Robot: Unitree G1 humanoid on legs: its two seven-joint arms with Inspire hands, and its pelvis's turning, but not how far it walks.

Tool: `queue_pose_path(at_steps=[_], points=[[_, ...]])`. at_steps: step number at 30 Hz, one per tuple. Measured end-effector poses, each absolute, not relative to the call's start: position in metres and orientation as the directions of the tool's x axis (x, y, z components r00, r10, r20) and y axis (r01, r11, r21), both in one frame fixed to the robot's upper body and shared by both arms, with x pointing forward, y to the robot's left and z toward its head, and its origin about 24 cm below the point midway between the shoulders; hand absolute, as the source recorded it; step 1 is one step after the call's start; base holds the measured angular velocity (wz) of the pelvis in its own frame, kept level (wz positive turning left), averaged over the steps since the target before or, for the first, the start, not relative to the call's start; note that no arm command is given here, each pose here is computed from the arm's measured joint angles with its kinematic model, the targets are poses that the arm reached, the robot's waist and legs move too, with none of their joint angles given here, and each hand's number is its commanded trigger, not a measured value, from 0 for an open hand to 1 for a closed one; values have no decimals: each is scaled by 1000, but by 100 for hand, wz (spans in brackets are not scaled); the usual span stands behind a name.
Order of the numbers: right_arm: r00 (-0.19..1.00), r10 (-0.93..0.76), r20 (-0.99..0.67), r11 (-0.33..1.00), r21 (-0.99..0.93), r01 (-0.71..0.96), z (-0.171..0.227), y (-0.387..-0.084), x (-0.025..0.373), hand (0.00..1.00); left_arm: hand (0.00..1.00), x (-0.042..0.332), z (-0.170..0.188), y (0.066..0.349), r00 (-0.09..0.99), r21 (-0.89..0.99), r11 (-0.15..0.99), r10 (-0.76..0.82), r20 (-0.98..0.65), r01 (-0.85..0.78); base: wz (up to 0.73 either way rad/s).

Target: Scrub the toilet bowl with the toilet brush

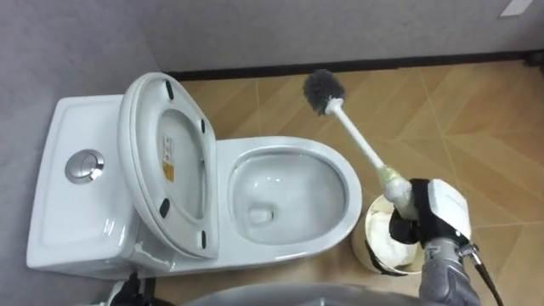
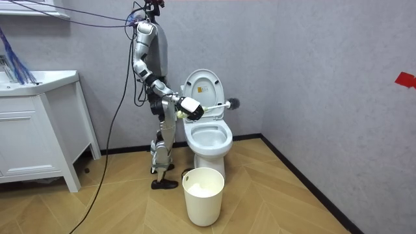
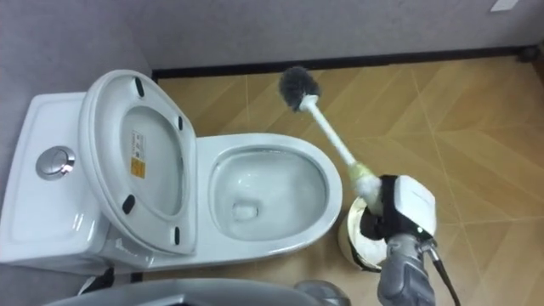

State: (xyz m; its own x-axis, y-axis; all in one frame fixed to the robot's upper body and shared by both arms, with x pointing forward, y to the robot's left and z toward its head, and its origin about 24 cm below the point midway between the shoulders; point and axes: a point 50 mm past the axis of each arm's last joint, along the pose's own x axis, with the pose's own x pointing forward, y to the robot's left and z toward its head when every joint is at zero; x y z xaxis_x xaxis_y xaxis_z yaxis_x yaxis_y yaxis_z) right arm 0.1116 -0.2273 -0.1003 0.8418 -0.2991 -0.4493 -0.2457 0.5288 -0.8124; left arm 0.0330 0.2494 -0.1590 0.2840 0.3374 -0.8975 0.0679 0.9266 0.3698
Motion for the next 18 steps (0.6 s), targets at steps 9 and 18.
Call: queue_pose_path(at_steps=[9, 18], points=[[711, -369, -598, 614, -732, -297, -123, -240, 78, 100, 0, 30, -159, 251, 275, 367, 928, 337, -901, 67, 0], [504, -534, -679, 721, -677, -148, -136, -267, 47, 100, 0, 14, -159, 252, 229, 368, 923, 336, -914, 116, 1]])
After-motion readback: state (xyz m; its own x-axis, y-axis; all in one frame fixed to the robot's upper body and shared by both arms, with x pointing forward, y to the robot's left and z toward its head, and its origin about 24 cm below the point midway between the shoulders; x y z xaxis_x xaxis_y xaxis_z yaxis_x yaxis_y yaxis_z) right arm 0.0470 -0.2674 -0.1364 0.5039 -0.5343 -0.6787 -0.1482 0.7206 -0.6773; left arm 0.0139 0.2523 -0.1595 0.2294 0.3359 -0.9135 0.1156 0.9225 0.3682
